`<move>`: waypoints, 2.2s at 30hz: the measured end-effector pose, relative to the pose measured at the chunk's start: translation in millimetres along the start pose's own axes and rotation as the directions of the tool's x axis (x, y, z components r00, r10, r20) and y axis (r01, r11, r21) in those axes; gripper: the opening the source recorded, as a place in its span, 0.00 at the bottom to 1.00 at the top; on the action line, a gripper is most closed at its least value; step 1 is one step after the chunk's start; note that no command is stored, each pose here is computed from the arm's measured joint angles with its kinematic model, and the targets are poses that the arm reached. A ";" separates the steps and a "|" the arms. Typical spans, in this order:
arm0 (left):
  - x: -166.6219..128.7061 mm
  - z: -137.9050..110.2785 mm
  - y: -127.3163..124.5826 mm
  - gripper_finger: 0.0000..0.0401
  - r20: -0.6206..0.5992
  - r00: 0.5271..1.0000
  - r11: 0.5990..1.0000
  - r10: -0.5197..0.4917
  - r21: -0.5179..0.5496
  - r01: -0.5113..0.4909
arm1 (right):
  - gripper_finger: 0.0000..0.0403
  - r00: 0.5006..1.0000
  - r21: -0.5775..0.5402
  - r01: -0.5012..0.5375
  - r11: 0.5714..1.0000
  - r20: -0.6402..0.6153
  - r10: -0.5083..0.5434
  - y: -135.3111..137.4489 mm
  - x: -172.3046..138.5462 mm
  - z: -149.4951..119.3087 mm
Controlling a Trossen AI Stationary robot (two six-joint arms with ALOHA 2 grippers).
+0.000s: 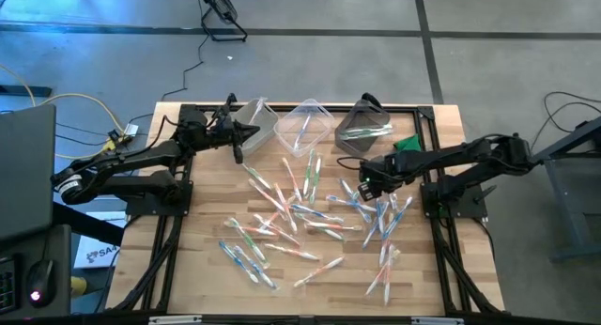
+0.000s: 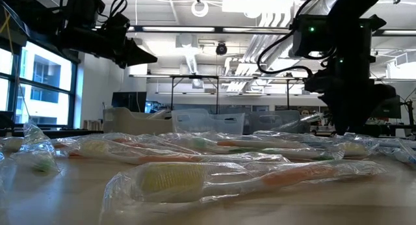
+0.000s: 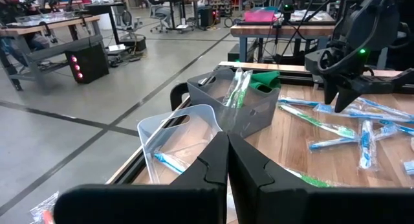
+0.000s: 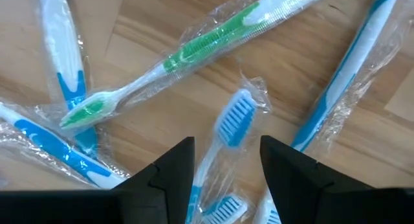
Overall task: Pick & Place Toothbrushes
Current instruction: Put the blue toothbrush into the transparent bin
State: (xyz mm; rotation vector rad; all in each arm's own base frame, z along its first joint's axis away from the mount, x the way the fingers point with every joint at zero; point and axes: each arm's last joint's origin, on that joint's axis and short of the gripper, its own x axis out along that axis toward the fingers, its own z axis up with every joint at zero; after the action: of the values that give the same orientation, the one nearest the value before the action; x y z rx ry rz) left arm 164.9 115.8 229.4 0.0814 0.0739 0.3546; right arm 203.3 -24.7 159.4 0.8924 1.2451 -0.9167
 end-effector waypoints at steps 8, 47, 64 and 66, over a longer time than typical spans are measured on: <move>0.0 -0.3 0.0 0.00 -0.003 1.000 1.000 0.000 -0.002 0.000 | 0.42 1.000 0.007 -0.018 1.000 0.017 0.017 -1.6 6.9 -1.2; 0.0 -1.5 -0.1 0.00 -0.016 1.000 1.000 0.001 -0.007 -0.001 | 0.22 1.000 0.058 -0.001 0.998 0.015 0.000 -13.8 24.9 -9.0; 0.0 -1.5 -0.2 0.00 -0.015 1.000 1.000 -0.002 -0.008 0.002 | 0.03 0.994 0.020 -0.093 0.995 0.051 0.092 -0.2 14.2 -1.2; 0.0 -1.5 -0.2 0.00 -0.015 1.000 1.000 -0.002 -0.008 0.002 | 0.02 0.990 -0.029 -0.119 0.993 0.068 0.120 5.6 7.7 2.6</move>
State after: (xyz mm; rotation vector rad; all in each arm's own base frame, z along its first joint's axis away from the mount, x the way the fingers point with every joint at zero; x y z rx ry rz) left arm 164.8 115.7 227.9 0.0711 0.0873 0.3539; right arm 210.1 -25.6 152.4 0.8982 1.1292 -0.8284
